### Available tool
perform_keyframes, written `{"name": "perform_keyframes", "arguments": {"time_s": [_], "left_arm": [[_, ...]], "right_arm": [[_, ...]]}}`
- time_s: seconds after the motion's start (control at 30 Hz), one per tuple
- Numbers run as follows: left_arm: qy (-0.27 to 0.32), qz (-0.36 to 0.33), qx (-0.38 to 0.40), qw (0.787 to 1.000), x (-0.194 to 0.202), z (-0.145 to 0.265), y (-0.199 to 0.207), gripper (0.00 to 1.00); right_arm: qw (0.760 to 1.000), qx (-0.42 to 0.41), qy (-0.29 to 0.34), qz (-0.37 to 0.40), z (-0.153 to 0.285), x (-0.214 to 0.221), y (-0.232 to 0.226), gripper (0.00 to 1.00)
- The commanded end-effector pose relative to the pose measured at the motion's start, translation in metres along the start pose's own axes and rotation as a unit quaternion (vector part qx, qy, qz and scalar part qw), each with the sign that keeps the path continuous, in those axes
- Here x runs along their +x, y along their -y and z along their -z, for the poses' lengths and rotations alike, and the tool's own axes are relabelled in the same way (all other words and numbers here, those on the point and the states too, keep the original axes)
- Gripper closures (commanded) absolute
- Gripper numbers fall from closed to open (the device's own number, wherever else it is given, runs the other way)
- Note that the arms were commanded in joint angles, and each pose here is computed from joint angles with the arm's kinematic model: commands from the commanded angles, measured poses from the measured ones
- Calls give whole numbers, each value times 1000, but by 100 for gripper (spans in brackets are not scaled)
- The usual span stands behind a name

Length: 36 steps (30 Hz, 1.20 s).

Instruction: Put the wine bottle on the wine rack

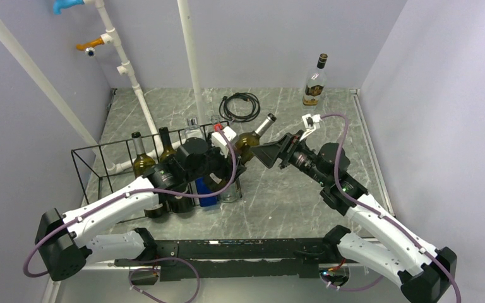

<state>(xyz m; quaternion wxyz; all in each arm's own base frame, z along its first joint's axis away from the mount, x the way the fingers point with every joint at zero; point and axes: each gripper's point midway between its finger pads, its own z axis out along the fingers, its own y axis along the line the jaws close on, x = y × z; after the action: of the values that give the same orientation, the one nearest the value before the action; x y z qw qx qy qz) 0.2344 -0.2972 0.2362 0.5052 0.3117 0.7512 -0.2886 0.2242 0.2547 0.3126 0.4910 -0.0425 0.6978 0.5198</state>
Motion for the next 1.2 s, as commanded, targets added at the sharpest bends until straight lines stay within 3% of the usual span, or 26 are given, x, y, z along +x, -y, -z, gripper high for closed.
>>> {"name": "perform_keyframes", "arguments": {"time_s": [0.0, 0.2, 0.43, 0.6, 0.9, 1.17], "left_arm": [[68, -8, -31, 997, -38, 11, -10, 100], [87, -19, -75, 993, -46, 24, -25, 100], [153, -40, -166, 973, -68, 63, -57, 100], [183, -61, -268, 944, -71, 96, -91, 100], [167, -26, -410, 896, -58, 168, -137, 100], [148, 25, -564, 812, -10, 245, -188, 100]], "right_arm": [[999, -11, 40, 27, 6, -28, -18, 5], [998, 3, 48, 43, 13, -33, -17, 4], [996, 17, 60, 56, 24, -41, -17, 2], [995, 14, 66, 68, 33, -46, -23, 2], [994, 27, 80, 71, 54, -44, -19, 2], [993, 24, 84, 75, 62, -43, -19, 1]]}}
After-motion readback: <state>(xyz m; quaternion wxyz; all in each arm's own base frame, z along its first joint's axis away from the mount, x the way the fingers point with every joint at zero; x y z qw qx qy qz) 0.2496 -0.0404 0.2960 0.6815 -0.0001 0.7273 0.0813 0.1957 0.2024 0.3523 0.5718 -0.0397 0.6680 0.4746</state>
